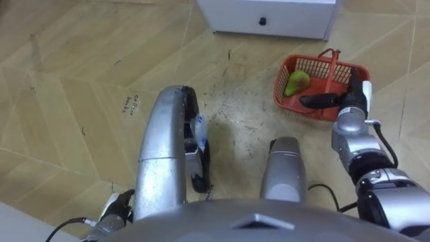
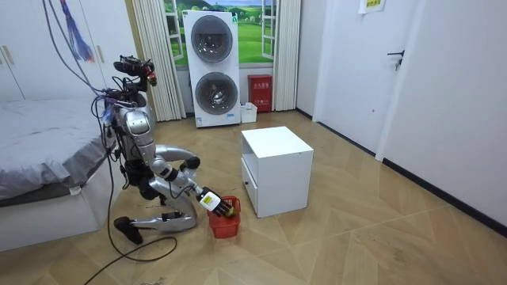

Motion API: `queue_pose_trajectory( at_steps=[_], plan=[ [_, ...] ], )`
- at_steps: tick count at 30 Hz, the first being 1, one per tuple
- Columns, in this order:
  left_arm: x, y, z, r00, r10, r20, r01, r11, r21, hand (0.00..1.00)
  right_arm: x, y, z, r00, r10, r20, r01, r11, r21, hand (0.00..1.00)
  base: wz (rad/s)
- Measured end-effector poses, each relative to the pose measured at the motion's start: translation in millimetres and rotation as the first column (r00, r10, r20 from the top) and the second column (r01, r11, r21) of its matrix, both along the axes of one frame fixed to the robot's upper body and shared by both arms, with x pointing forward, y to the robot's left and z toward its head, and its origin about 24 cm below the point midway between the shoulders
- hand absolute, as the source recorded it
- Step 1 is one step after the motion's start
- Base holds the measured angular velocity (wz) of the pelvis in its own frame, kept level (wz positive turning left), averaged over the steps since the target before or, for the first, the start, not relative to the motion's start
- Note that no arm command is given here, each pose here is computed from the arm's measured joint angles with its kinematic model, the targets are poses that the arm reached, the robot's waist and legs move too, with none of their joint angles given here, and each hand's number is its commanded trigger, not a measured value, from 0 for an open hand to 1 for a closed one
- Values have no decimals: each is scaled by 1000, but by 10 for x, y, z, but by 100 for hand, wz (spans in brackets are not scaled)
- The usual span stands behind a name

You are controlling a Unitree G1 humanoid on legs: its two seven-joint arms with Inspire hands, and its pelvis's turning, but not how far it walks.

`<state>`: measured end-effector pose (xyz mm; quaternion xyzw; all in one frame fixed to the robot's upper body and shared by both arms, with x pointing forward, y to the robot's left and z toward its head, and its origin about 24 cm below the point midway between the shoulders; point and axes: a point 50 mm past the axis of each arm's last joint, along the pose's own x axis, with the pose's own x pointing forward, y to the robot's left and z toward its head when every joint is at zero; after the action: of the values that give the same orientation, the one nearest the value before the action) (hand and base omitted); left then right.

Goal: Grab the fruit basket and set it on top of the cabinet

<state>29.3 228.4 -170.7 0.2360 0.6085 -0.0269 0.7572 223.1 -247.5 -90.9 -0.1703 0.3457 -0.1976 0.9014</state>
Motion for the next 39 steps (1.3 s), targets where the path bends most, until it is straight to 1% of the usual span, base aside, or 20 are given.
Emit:
queue_pose_trajectory(
  at_steps=[8,12,13,14,15,20,25,27,39],
  plan=[
    [1,8,-2,1000,-10,-26,9,999,-43,0,-116,-95,-108,996,1,-90,3,999,48,0,4],
    [67,8,0,1000,-12,-25,11,998,-55,0,-226,-216,-159,989,-16,-149,26,998,64,0,0],
    [69,7,0,1000,-13,-26,11,998,-57,0,-225,-230,-155,989,-19,-148,29,997,68,13,-5],
    [68,6,0,1000,-12,-26,11,998,-58,0,-211,-256,-141,989,-25,-146,36,997,74,80,-4],
    [72,8,0,1000,-11,-26,9,998,-58,0,-201,-284,-131,989,-32,-148,43,996,77,100,0],
    [67,7,-1,999,-5,-33,2,997,-74,0,-209,-343,-114,988,-38,-148,51,995,85,100,0],
    [61,24,2,999,-3,-37,0,997,-75,0,-204,-313,-125,988,-9,-156,24,995,100,100,-4],
    [58,23,1,999,-4,-38,1,997,-77,0,-184,-291,-123,988,10,-155,8,994,112,100,0],
    [55,25,1,999,-7,-47,3,996,-93,0,24,-282,3,996,16,-93,-5,993,118,100,1]
  ],
)
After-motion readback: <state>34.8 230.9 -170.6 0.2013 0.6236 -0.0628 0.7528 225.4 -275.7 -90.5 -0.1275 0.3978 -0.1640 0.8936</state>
